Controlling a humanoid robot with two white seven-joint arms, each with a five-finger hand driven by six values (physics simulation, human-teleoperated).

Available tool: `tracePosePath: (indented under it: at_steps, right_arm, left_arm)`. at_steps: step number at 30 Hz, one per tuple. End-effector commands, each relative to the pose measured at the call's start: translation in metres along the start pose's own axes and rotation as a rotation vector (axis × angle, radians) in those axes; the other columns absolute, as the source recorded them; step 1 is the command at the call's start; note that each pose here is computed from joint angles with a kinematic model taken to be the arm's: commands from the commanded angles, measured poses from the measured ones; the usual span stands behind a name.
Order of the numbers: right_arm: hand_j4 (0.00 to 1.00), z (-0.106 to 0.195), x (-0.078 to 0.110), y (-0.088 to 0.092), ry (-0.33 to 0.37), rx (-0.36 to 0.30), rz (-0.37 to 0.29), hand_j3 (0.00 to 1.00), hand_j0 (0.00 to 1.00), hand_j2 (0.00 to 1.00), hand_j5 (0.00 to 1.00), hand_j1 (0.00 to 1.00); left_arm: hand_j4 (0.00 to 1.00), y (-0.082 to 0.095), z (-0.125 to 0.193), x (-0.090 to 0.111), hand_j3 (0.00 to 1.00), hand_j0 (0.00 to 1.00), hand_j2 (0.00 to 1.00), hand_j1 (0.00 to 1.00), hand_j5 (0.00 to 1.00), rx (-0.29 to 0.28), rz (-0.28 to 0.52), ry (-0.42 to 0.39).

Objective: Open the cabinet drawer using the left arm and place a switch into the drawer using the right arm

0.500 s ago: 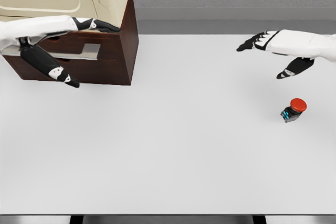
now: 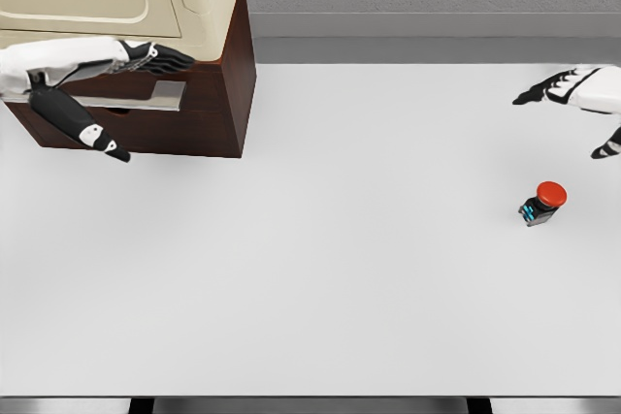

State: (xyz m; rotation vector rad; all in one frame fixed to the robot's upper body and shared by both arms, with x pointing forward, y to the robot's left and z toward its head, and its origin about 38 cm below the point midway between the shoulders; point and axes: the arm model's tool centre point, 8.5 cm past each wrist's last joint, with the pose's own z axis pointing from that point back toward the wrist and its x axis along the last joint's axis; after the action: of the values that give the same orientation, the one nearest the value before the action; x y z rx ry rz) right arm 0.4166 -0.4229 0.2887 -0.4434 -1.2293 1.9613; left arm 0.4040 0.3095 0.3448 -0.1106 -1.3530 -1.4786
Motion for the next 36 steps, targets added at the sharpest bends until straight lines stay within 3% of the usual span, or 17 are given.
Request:
tracePosePath:
  at_steps: [1, 7, 9, 15, 21, 26, 32, 36]
  right_arm:
    - [1.00, 0.024, -0.009, 0.000, 0.056, 0.019, 0.003, 1.00, 1.00, 1.00, 1.00, 1.00]
    - [1.00, 0.012, -0.005, 0.034, 0.027, 0.080, -0.049, 1.00, 1.00, 1.00, 1.00, 1.00]
    - [1.00, 0.009, -0.004, 0.046, 0.021, 0.102, -0.067, 1.00, 1.00, 1.00, 1.00, 1.00]
    - [1.00, -0.015, 0.015, 0.054, -0.058, 0.103, -0.070, 1.00, 1.00, 1.00, 1.00, 1.00]
    - [1.00, -0.024, 0.023, 0.066, -0.088, 0.118, -0.084, 1.00, 1.00, 1.00, 1.00, 1.00]
    - [1.00, -0.024, 0.023, 0.068, -0.087, 0.122, -0.091, 1.00, 1.00, 1.00, 1.00, 1.00]
    - [1.00, -0.027, 0.017, 0.076, -0.071, 0.132, -0.107, 1.00, 1.00, 1.00, 1.00, 1.00]
    - [1.00, -0.033, 0.012, 0.081, -0.064, 0.127, -0.127, 1.00, 1.00, 1.00, 1.00, 1.00]
  left_arm:
    - [1.00, 0.003, 0.003, -0.002, 1.00, 1.00, 1.00, 1.00, 1.00, 0.010, 0.012, 0.019]
    - [1.00, 0.001, 0.002, -0.014, 1.00, 1.00, 1.00, 1.00, 1.00, 0.015, 0.025, 0.045]
    - [1.00, 0.001, 0.001, -0.020, 1.00, 1.00, 1.00, 1.00, 1.00, 0.015, 0.041, 0.101]
    - [1.00, 0.010, 0.005, -0.027, 1.00, 1.00, 1.00, 1.00, 1.00, 0.044, -0.004, 0.148]
    - [1.00, 0.006, 0.001, -0.034, 1.00, 1.00, 1.00, 1.00, 1.00, 0.037, 0.018, 0.153]
    - [1.00, -0.001, -0.004, -0.038, 1.00, 1.00, 1.00, 1.00, 1.00, 0.023, 0.032, 0.148]
    - [1.00, 0.006, -0.004, -0.053, 1.00, 1.00, 1.00, 1.00, 1.00, 0.048, 0.053, 0.181]
    - [1.00, 0.006, -0.005, -0.053, 1.00, 1.00, 1.00, 1.00, 1.00, 0.047, 0.057, 0.177]
